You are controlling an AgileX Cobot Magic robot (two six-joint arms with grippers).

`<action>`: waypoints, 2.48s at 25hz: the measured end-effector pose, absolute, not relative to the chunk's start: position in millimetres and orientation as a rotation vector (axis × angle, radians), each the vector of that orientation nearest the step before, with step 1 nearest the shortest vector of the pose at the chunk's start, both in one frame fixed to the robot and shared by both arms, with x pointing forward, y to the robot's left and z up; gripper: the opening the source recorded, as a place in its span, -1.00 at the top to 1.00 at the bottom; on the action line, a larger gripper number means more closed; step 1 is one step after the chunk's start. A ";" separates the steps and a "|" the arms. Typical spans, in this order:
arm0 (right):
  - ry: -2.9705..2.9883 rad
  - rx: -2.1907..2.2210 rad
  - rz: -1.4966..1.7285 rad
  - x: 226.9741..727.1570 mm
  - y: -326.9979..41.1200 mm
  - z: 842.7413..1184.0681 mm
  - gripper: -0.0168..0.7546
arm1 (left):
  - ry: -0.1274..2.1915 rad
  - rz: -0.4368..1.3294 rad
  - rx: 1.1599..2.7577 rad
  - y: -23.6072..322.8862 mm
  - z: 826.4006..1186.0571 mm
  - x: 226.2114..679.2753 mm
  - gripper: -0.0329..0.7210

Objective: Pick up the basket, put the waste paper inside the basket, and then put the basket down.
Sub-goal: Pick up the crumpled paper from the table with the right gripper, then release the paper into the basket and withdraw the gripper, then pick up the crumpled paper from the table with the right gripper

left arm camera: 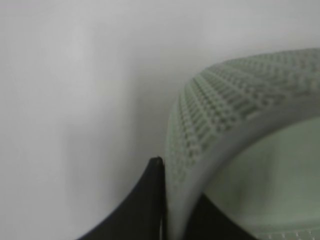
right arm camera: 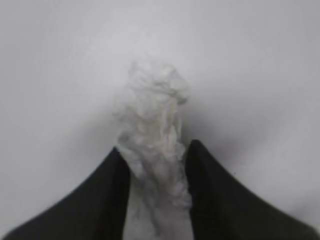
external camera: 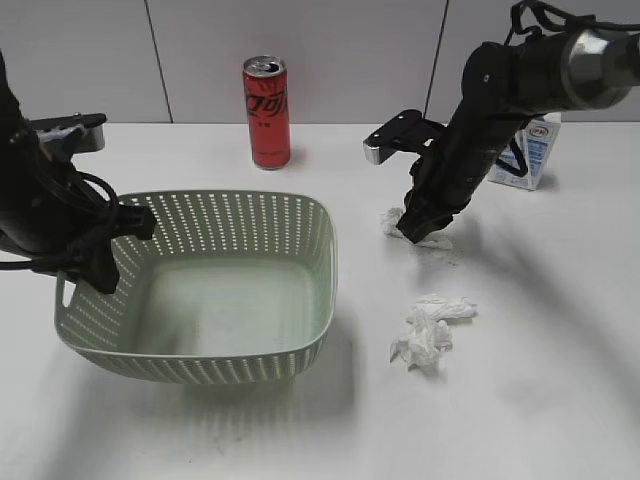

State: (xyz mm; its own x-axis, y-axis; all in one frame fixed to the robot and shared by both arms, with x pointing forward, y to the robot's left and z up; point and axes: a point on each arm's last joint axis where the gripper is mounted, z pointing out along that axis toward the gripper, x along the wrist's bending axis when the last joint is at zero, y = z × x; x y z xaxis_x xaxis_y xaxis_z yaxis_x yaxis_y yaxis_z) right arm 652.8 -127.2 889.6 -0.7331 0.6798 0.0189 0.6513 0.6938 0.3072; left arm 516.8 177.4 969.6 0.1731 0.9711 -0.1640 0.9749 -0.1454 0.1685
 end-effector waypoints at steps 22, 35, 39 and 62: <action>2.932 0.382 1.005 510.1 6.4 1072.3 0.82 | 1.896 -0.052 2.225 177.5 969.3 514.4 0.91; 2.882 0.756 0.716 531.5 -23.1 1067.0 -0.55 | 1.919 -0.091 2.235 178.5 968.9 511.6 0.91; 2.787 1.114 0.699 553.9 -94.1 1064.6 -0.55 | 1.924 -0.093 2.245 180.0 968.7 511.2 0.91; 2.879 1.310 0.285 511.2 -110.4 881.5 -0.37 | 1.922 -0.080 2.236 180.8 968.9 512.6 0.91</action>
State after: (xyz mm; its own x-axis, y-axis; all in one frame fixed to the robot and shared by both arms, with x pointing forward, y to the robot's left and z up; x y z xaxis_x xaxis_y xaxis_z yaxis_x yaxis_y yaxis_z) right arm 511.2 -110.4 881.5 -0.6593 0.7445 0.1050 0.7507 0.6438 0.1483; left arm 512.6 180.8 968.9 0.1572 0.9736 -0.1653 0.9841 -0.1403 0.1094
